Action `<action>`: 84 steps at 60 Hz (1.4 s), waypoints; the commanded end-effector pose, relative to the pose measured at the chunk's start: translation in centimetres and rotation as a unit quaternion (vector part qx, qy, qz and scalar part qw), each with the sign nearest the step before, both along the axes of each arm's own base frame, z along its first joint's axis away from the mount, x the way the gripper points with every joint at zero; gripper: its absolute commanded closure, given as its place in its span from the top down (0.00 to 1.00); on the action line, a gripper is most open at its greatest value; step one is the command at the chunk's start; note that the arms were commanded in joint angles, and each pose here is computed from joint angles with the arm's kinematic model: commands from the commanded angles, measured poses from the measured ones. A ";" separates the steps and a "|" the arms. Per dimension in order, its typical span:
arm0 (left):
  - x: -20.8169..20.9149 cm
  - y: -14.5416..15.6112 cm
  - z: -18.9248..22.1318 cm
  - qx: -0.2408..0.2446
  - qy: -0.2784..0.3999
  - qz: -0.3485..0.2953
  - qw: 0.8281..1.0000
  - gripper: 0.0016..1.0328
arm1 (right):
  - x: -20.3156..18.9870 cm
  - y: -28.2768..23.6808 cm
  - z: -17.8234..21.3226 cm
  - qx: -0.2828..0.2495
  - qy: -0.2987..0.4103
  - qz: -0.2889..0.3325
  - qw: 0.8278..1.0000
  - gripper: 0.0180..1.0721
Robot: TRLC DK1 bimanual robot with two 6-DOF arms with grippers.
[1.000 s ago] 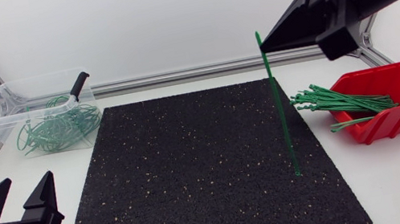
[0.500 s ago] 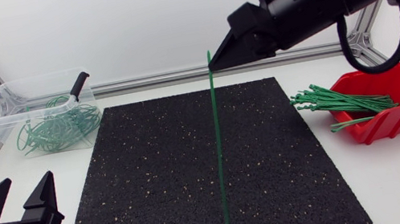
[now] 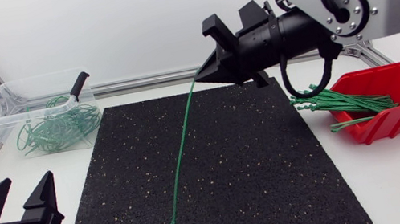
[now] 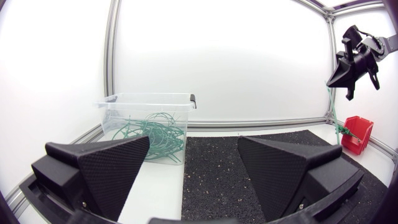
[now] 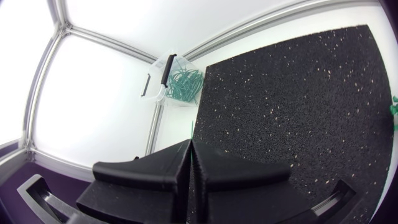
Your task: Take a green cable tie from the red box, thread the tail through the head to close it, then place it in the transparent bin on the left.
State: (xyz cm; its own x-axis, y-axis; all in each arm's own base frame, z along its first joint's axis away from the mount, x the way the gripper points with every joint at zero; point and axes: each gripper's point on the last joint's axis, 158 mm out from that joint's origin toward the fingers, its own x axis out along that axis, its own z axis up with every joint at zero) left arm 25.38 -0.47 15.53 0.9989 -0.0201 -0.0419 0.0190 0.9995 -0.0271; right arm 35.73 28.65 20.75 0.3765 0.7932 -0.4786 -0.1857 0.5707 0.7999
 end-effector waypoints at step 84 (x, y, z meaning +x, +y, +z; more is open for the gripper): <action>0.1 0.0 -2.3 -0.008 0.026 0.001 1.000 0.96 | -3.2 -4.8 -11.0 -0.345 -0.073 0.228 0.908 0.87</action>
State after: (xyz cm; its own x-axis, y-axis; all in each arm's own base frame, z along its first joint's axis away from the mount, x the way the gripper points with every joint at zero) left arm 25.38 -0.46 15.53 0.9989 -0.0197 -0.0419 0.0186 0.9995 -0.0271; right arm 33.74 22.87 12.16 0.2766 0.4614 -0.8430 -0.4812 0.8258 0.2941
